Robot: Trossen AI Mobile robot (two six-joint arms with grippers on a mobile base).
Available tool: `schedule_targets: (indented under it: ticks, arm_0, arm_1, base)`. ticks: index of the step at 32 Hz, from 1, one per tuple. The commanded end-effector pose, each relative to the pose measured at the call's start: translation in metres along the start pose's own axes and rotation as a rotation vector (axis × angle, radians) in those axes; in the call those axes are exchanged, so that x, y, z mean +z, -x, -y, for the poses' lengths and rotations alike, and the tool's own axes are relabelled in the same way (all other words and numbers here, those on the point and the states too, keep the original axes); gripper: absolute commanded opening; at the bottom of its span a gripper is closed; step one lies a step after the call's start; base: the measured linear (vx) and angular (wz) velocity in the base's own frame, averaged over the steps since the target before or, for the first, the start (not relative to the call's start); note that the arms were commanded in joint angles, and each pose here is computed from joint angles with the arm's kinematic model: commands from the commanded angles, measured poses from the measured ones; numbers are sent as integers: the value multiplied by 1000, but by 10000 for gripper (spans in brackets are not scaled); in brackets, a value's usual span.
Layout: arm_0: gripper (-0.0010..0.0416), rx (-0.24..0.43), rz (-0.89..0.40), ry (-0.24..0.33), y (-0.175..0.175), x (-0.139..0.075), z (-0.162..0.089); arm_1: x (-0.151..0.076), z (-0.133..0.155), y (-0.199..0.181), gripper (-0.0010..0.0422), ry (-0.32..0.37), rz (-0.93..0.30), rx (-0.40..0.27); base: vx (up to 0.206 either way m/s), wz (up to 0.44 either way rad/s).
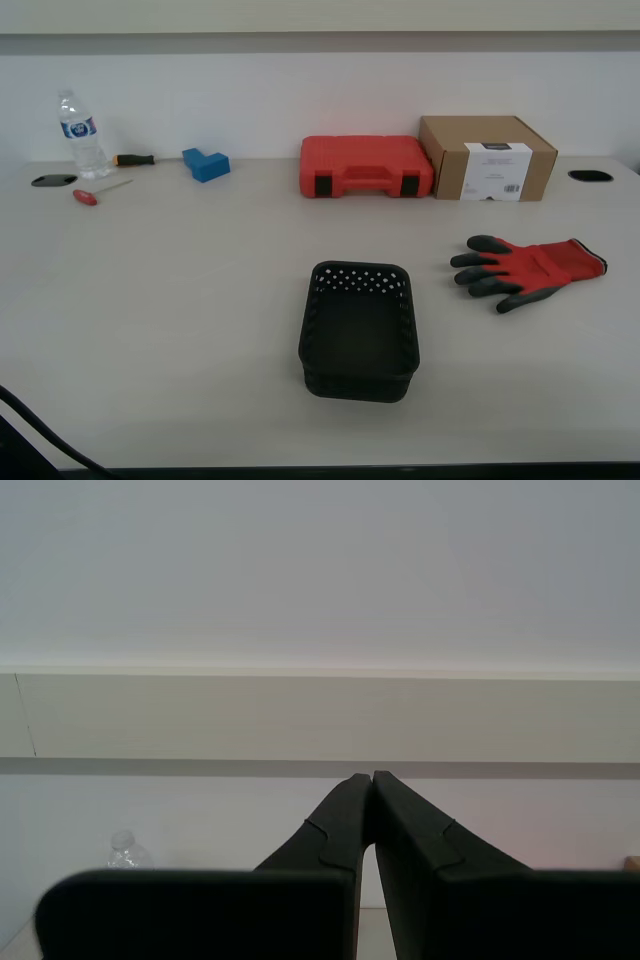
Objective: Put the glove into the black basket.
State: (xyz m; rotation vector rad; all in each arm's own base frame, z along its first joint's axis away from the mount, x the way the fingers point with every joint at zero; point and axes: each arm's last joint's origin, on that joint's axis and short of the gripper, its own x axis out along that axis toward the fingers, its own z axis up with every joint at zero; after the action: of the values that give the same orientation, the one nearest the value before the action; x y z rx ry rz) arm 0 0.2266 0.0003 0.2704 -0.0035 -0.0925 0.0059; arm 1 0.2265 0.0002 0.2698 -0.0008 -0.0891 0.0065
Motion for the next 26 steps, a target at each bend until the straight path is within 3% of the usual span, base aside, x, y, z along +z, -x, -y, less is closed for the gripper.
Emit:
schedule_targets:
  ticks: [1, 26]
  arm_0:
    - [1, 1, 3, -1, 0, 0, 0]
    - [1, 1, 3, -1, 0, 0, 0]
  arm_1:
    - [1, 0, 0, 0, -1, 5, 1]
    - [1, 0, 0, 0, -1, 5, 1]
  base:
    - [0, 0]
    - [0, 0]
